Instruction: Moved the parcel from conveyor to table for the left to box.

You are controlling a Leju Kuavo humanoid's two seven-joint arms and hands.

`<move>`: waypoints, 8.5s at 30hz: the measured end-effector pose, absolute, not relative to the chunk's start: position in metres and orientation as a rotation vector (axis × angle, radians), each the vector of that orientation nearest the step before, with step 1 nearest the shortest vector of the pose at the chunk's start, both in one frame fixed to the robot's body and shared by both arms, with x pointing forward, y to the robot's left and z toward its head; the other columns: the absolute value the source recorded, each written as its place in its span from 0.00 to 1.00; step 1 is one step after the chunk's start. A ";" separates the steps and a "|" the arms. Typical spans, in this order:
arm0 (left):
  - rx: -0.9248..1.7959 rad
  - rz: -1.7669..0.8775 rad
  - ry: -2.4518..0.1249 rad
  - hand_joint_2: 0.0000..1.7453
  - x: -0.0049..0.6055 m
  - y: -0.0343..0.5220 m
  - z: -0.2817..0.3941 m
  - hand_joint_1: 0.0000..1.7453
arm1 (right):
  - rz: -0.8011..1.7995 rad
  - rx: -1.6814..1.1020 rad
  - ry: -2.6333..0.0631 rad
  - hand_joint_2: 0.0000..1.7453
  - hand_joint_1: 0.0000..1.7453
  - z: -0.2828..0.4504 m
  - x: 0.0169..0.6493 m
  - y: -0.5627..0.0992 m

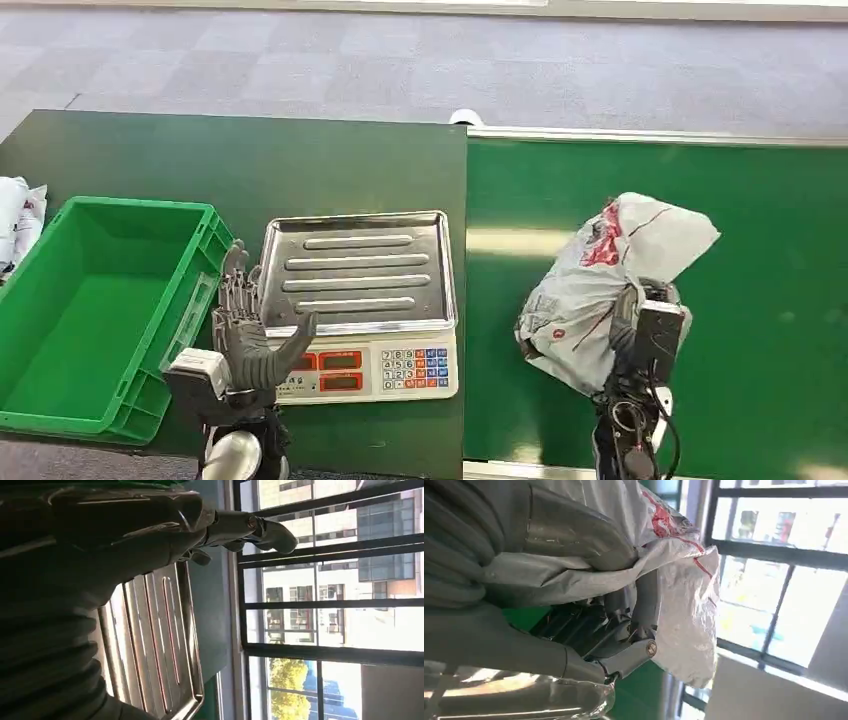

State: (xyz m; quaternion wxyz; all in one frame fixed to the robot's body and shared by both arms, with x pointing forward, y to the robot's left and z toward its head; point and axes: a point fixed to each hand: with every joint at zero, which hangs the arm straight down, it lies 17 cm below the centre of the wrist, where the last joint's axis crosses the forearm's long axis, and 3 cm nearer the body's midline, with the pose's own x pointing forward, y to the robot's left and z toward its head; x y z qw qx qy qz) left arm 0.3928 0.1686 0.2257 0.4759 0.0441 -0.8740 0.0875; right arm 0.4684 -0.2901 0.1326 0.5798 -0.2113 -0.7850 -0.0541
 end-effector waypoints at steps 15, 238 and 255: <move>0.109 0.233 -2.203 1.00 0.396 0.174 0.243 0.00 | 0.099 -0.410 -2.100 1.00 1.00 0.234 0.475 -0.207; 1.275 -0.040 -1.914 1.00 0.486 0.507 0.300 1.00 | 0.102 -0.296 -2.255 1.00 0.00 0.250 0.422 -0.112; 1.367 -0.005 -1.784 1.00 0.461 0.533 0.264 0.00 | 0.131 -0.270 -2.200 1.00 0.00 0.234 0.425 -0.108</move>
